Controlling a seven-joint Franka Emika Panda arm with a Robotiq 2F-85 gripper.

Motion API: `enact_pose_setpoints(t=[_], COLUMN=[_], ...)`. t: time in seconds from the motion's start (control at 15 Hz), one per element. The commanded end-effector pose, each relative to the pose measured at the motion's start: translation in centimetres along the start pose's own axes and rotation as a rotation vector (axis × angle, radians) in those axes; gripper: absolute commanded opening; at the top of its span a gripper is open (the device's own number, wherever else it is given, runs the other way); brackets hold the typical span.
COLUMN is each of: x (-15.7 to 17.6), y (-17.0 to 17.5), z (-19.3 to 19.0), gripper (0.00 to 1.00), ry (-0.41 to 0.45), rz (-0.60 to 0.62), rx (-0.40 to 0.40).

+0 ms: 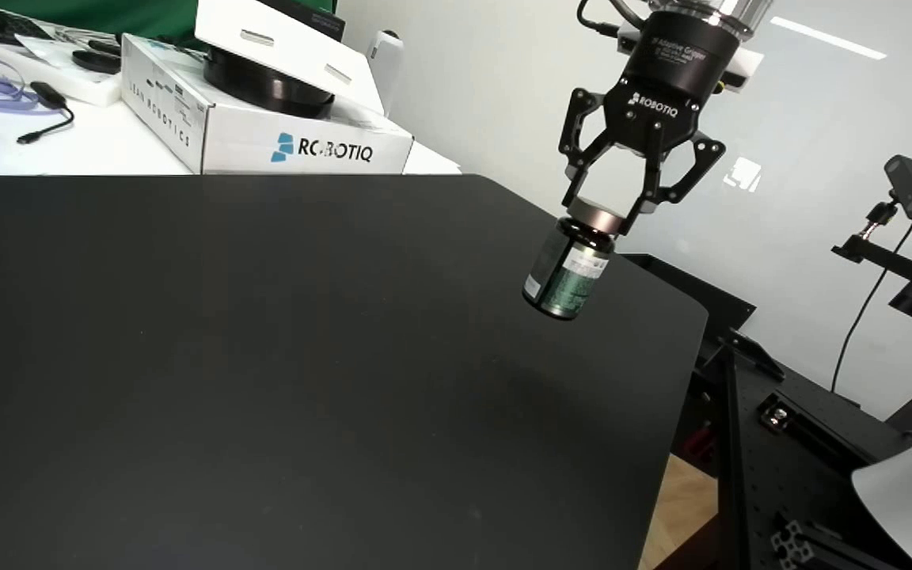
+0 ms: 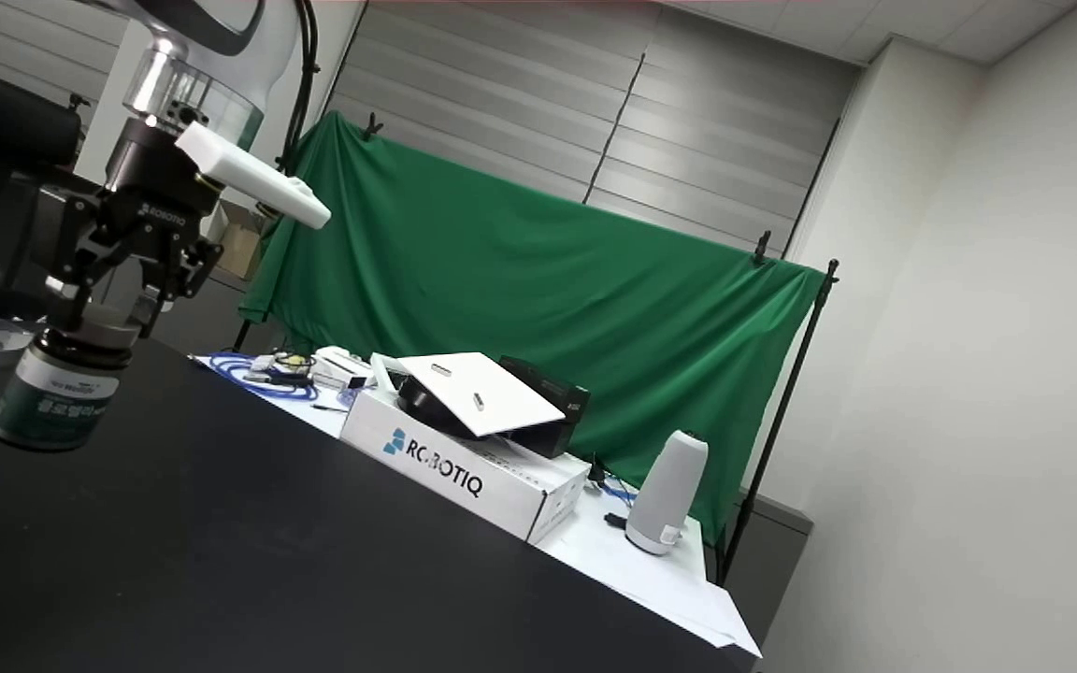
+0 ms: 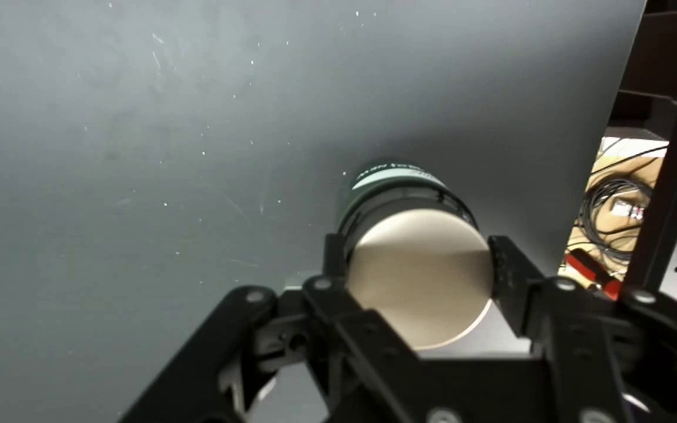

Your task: Pick up the bottle and put it back down on the table

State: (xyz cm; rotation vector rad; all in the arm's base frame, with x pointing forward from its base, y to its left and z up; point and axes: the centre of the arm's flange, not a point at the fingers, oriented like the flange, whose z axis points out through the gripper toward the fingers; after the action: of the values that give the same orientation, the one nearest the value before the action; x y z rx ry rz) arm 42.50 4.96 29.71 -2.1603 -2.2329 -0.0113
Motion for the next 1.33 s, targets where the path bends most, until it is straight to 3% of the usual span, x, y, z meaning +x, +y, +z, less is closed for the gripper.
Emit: enact_pose_setpoints(t=[0.0, 0.53, 0.6, 0.8, 1.27], x=[0.0, 0.1, 0.1, 0.0, -0.8], y=[-0.1, -0.1, -0.1, -0.3, -0.6], z=[0.1, 0.2, 0.2, 1.2, 5.1], gripper=[0.61, 0.61, 0.36, 0.36, 0.36], ry=[0.007, 0.007, 0.007, 0.0, -0.025], rz=[-0.036, -0.078, -0.079, -0.078, -0.068], rx=[0.006, 0.011, 0.011, -0.007, 0.03])
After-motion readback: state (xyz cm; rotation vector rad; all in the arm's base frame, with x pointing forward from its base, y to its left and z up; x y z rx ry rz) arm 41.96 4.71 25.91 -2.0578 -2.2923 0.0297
